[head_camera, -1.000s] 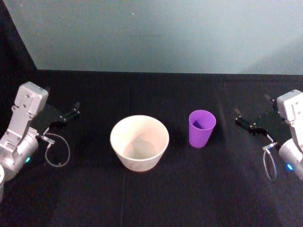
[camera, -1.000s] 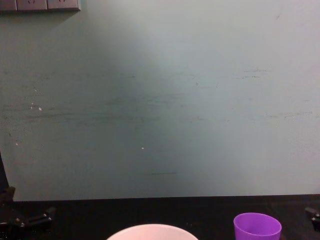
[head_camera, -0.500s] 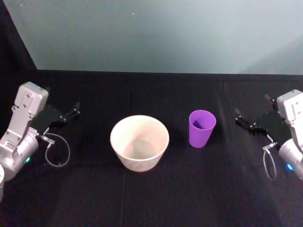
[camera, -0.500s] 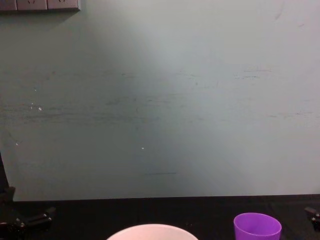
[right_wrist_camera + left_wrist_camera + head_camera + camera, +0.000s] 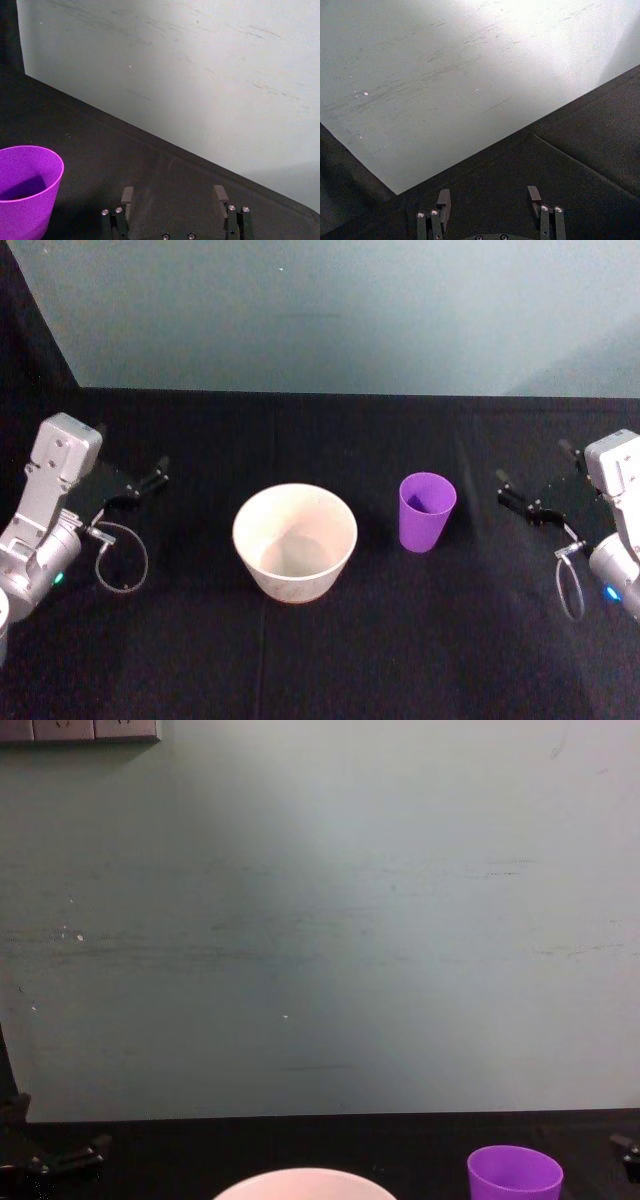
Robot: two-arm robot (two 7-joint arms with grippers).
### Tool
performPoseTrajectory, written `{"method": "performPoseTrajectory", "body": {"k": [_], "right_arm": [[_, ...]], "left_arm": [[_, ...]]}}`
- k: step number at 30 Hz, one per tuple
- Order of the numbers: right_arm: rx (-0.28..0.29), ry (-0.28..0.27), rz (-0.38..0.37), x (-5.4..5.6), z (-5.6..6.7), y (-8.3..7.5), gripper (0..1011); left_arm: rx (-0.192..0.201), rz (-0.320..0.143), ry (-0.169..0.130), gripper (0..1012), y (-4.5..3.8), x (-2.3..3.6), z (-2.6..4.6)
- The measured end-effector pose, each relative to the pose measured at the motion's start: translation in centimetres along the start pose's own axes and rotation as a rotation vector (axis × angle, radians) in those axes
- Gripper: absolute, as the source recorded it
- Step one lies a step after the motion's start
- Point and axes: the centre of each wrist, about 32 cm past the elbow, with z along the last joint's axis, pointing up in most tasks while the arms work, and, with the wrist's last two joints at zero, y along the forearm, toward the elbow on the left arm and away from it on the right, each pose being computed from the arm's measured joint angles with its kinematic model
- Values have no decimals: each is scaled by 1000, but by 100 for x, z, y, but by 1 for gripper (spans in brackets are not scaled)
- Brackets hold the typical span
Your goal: Pick up the cup and pour the mung beans from the cup into the bowl.
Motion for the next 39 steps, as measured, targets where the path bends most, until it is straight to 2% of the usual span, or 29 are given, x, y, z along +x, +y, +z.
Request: {"method": "performPoseTrajectory", "body": {"k": [6, 12, 17, 21, 25, 33, 39], "right_arm": [[-1, -5, 9, 4, -2, -11, 1003], [-5, 1, 84, -23, 6, -95, 1003], [-9, 34, 153, -120, 49, -168, 1003], [-10, 103, 196, -246, 59, -191, 1003], [-23, 135, 215, -342, 42, -198, 1003], [-26, 163, 247, -466, 34, -190, 1003], [-11, 191, 270, -569, 44, -87, 1003]], "left_arm": [[0, 0, 0, 1000, 0, 0, 0], [0, 0, 0, 1000, 0, 0, 0], [0, 0, 0, 1000, 0, 0, 0], [0, 0, 0, 1000, 0, 0, 0], [0, 0, 0, 1000, 0, 0, 0], [0, 0, 0, 1000, 0, 0, 0], [0, 0, 0, 1000, 0, 0, 0]]}}
